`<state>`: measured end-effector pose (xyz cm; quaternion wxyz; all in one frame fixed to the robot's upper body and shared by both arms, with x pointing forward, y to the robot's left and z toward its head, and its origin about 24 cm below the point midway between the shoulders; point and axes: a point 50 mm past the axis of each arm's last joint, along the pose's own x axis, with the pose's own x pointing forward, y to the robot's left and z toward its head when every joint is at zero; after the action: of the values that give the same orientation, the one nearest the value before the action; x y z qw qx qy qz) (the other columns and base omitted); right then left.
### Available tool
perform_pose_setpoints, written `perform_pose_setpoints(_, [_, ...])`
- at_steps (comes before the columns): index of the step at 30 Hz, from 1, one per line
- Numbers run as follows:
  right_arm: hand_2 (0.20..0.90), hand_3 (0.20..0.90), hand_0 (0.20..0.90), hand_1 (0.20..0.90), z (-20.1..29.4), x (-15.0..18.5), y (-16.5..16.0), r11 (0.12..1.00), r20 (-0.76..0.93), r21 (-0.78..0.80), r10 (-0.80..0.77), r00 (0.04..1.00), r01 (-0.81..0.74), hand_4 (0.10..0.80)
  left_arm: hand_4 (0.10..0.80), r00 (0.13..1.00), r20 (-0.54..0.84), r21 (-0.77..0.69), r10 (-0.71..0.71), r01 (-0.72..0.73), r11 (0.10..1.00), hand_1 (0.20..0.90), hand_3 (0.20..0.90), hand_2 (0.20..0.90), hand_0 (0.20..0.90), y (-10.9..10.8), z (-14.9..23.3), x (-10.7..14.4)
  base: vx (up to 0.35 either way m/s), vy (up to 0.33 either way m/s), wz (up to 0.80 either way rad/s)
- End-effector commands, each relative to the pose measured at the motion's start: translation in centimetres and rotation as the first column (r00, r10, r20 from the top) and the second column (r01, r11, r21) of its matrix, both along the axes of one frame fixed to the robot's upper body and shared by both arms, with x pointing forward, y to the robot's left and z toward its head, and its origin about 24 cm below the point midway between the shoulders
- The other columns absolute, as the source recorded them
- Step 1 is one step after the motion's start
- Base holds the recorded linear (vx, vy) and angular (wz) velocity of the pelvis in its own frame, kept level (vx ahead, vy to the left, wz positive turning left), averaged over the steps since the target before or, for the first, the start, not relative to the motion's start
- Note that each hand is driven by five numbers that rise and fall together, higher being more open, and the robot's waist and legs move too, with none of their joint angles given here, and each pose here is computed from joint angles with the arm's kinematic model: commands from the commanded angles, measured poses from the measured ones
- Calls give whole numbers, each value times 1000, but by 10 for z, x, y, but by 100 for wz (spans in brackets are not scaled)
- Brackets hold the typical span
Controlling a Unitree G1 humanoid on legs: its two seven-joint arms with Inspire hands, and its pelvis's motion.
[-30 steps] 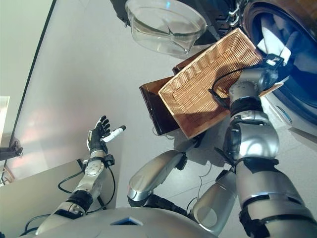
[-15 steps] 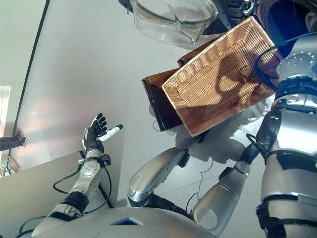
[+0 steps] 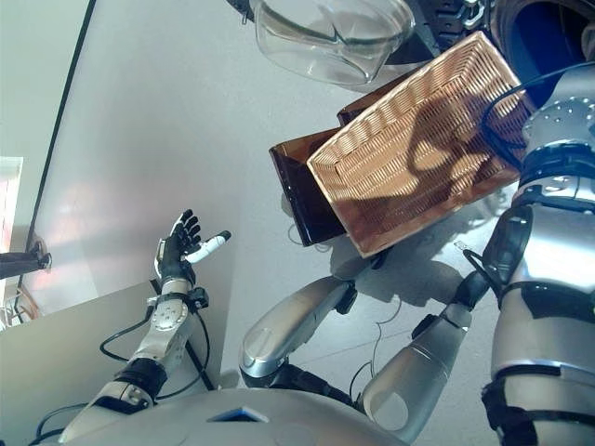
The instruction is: Pick up the clothes and place them into the washing machine
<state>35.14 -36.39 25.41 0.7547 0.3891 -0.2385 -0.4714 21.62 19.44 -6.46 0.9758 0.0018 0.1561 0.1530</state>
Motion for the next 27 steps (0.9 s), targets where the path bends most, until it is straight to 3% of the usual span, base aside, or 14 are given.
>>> perform_pose_setpoints(1, [900, 900, 900, 900, 69, -21, -9, 969, 188, -233, -35, 981, 79, 800, 800, 990, 118, 75, 79, -89, 993, 900, 900, 900, 900, 36, 21, 7, 0, 0, 0])
perform_pose_setpoints(17, [900, 900, 900, 900, 46, -8, 1, 982, 164, -187, 16, 986, 16, 800, 800, 992, 104, 62, 72, -78, 995, 900, 900, 900, 900, 34, 17, 3, 0, 0, 0])
perform_pose_setpoints(21, [900, 900, 900, 900, 60, -14, 0, 958, 160, -283, -2, 987, 48, 800, 800, 990, 121, 67, 73, -81, 994, 900, 900, 900, 900, 37, 21, 4, -8, -15, 2])
perform_pose_setpoints(22, [900, 900, 900, 900, 67, -17, 0, 925, 107, -374, -25, 994, 64, 800, 800, 989, 127, 74, 73, -82, 994, 900, 900, 900, 900, 39, 22, 4, -12, -19, 5])
perform_pose_setpoints(27, [900, 900, 900, 900, 54, -12, 2, 933, 76, -358, -14, 997, 41, 800, 800, 991, 116, 92, 73, -84, 992, 900, 900, 900, 900, 41, 21, 5, -2, -12, 3])
